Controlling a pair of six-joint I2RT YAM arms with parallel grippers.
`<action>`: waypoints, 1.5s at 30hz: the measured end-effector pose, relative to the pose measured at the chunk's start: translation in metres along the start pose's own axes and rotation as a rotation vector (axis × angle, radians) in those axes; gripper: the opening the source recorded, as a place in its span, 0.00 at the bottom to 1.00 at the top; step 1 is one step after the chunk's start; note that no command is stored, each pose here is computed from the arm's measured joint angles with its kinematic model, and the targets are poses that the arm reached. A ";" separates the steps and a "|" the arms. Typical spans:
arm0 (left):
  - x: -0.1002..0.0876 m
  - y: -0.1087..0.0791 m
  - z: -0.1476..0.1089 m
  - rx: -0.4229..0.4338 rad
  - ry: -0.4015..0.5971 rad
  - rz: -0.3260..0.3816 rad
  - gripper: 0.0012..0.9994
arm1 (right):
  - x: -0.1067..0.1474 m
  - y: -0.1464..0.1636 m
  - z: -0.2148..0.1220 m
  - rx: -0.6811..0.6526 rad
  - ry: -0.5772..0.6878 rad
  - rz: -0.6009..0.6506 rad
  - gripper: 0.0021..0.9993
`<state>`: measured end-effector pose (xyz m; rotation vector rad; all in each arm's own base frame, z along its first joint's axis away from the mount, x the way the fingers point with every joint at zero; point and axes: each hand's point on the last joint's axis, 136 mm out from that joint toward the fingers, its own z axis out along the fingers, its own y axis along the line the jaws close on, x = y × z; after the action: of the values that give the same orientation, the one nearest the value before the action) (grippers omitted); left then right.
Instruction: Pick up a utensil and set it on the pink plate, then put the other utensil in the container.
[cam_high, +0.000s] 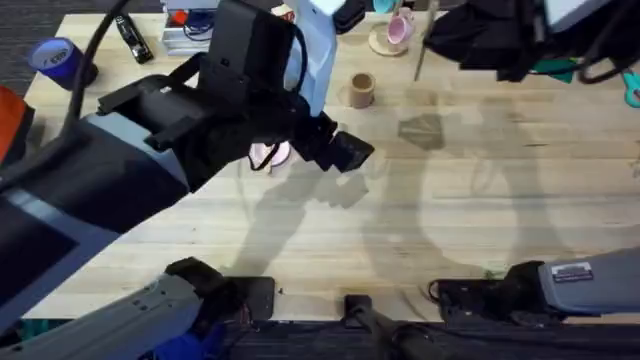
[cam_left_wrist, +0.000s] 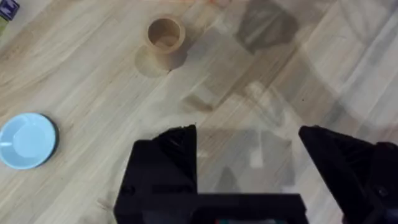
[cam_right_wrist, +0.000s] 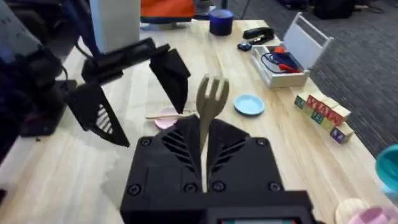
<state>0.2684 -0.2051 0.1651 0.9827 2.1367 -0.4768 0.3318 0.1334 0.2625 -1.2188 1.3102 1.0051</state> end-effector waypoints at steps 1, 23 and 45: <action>-0.002 0.000 0.000 -0.002 -0.008 0.003 0.99 | 0.012 -0.004 0.011 -0.029 -0.009 -0.020 0.03; -0.002 0.000 0.000 -0.002 -0.008 0.002 0.99 | 0.072 -0.057 0.072 -0.107 -0.045 -0.263 0.03; -0.002 0.000 0.000 -0.002 -0.008 0.002 0.99 | 0.116 -0.090 0.085 -0.045 0.025 -0.100 0.03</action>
<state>0.2696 -0.2058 0.1664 0.9808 2.1285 -0.4766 0.4384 0.1915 0.1436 -1.3218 1.2385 0.9553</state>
